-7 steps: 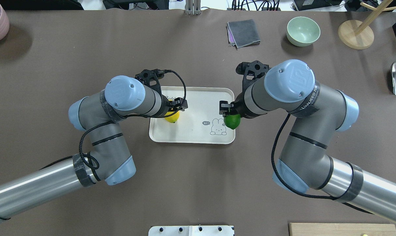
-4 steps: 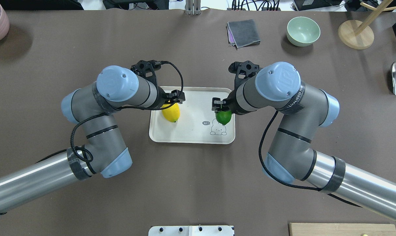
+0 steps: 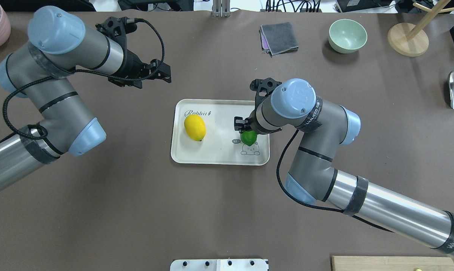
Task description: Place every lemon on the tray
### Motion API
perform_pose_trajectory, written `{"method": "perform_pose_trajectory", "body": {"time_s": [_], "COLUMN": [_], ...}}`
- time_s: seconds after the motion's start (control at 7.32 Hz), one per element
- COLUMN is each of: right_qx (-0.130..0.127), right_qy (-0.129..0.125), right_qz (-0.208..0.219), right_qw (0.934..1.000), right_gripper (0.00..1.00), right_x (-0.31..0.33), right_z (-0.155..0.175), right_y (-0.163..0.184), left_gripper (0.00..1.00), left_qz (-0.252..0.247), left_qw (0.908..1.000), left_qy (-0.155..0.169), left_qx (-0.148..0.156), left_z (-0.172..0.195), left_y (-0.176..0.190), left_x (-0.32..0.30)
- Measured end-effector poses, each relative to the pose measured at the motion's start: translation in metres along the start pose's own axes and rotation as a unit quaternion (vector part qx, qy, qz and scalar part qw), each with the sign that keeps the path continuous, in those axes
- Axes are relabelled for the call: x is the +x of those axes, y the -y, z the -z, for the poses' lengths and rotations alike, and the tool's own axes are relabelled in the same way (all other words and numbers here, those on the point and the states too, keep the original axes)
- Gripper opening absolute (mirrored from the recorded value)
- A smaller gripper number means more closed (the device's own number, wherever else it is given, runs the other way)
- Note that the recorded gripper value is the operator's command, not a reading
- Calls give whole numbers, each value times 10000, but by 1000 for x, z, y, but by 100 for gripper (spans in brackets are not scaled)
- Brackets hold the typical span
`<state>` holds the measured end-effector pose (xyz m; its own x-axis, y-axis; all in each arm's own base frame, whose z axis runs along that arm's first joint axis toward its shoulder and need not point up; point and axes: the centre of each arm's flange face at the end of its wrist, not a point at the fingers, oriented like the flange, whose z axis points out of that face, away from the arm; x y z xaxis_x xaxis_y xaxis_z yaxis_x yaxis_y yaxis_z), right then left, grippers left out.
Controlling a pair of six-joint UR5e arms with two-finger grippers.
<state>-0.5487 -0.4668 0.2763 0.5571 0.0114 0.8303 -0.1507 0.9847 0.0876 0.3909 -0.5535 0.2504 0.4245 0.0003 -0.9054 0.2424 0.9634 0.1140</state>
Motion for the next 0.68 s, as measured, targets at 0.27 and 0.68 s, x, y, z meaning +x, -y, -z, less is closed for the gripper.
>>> {"method": "perform_pose_trajectory", "body": {"time_s": [0.27,0.68], "right_qx": [-1,-270], "right_qy": [61,390], "right_qz": [-21,-283], "right_qw": [10000,9985], "right_gripper": [100,100], "right_x": [-2,10], "right_z": [0,59], "right_y": [6,62], "left_gripper": [98,98], "left_qz": [81,-566], "left_qw": [9999,9979], "left_qy": [83,261], "left_qx": [103,181], "left_z": [7,10], "left_y": [17,29], "left_x": [-13,-37]}}
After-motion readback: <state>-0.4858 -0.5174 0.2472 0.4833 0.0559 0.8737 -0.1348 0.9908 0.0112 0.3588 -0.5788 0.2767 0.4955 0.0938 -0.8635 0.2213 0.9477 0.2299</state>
